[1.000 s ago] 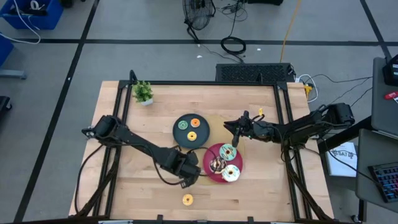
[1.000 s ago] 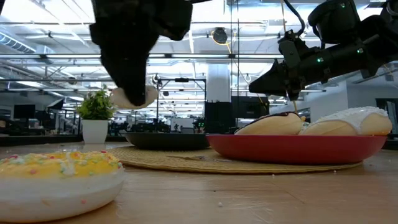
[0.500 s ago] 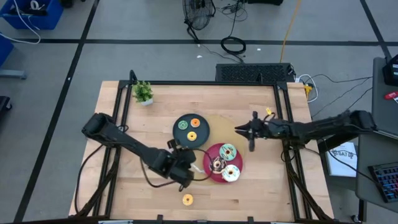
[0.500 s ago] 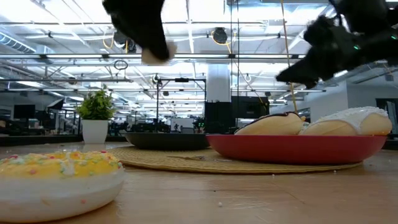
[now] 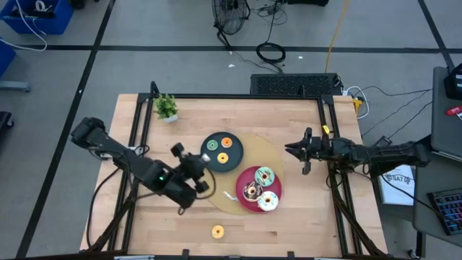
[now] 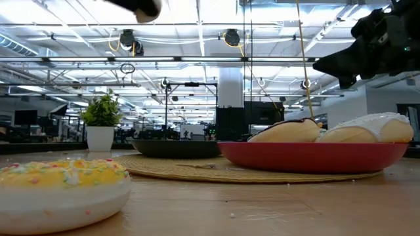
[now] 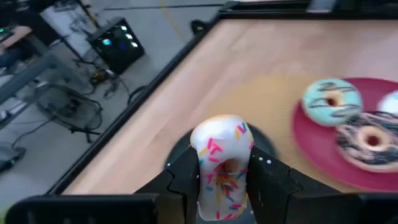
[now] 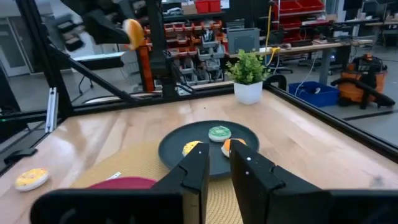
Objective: Pick & Place donuts
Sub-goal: Put the small white doughnut on the blue plate
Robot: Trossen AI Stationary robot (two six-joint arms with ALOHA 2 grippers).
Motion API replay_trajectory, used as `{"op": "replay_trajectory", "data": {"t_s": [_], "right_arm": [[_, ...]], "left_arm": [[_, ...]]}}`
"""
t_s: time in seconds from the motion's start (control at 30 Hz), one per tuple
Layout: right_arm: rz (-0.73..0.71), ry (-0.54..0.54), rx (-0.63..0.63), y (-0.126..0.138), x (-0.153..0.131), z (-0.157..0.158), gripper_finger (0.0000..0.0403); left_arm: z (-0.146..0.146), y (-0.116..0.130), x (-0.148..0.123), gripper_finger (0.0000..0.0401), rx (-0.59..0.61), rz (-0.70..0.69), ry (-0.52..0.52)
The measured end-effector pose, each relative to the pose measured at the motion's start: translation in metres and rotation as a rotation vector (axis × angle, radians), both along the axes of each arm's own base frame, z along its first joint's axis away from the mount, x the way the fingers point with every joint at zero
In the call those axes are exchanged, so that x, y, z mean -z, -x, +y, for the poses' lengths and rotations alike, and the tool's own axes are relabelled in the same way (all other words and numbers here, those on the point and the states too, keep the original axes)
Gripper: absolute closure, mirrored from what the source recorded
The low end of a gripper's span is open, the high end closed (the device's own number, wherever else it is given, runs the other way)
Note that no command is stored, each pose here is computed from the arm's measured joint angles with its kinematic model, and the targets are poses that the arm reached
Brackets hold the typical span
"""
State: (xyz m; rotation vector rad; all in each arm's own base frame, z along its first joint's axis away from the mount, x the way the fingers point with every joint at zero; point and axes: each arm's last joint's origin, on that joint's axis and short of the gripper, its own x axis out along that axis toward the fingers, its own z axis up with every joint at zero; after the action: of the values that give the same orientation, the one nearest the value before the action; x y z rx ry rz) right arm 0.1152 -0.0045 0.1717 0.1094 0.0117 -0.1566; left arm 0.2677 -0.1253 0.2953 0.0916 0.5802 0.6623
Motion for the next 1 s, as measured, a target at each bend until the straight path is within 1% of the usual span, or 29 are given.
{"op": "replay_trajectory", "data": {"t_s": [0.07, 0.17, 0.27, 0.33, 0.47, 0.57, 0.7, 0.77, 1.0], "right_arm": [[0.016, 0.001, 0.0, 0.002, 0.002, 0.0, 0.0348], [0.059, 0.005, 0.018, 0.004, 0.006, -0.001, 0.0348], [0.108, 0.009, 0.117, 0.007, 0.011, -0.003, 0.0348], [0.114, 0.006, 0.174, 0.009, 0.011, -0.005, 0.0348], [0.108, -0.021, 0.209, 0.009, 0.011, -0.006, 0.0348], [0.102, -0.046, 0.211, 0.009, 0.011, -0.006, 0.0348], [0.104, -0.039, 0.211, 0.009, 0.011, -0.006, 0.0348], [0.104, -0.041, 0.211, 0.009, 0.011, -0.006, 0.0348], [0.103, -0.041, 0.211, 0.009, 0.011, -0.006, 0.0348]], "left_arm": [[0.007, 0.01, 0.007, 0.0285, -0.017, -0.037, -0.003], [0.02, 0.025, 0.023, 0.0286, -0.034, -0.086, 0.019], [0.033, 0.037, 0.042, 0.0286, -0.041, -0.114, 0.038], [0.041, 0.044, 0.053, 0.0286, -0.033, -0.12, 0.053], [0.058, 0.053, 0.07, 0.0286, -0.003, -0.149, 0.072], [0.07, 0.054, 0.077, 0.0286, 0.078, -0.177, 0.079], [0.087, 0.051, 0.087, 0.0286, 0.248, -0.213, 0.08], [0.096, 0.049, 0.09, 0.0286, 0.314, -0.232, 0.077], [0.136, 0.044, 0.087, 0.0286, 0.401, -0.302, 0.076]]}}
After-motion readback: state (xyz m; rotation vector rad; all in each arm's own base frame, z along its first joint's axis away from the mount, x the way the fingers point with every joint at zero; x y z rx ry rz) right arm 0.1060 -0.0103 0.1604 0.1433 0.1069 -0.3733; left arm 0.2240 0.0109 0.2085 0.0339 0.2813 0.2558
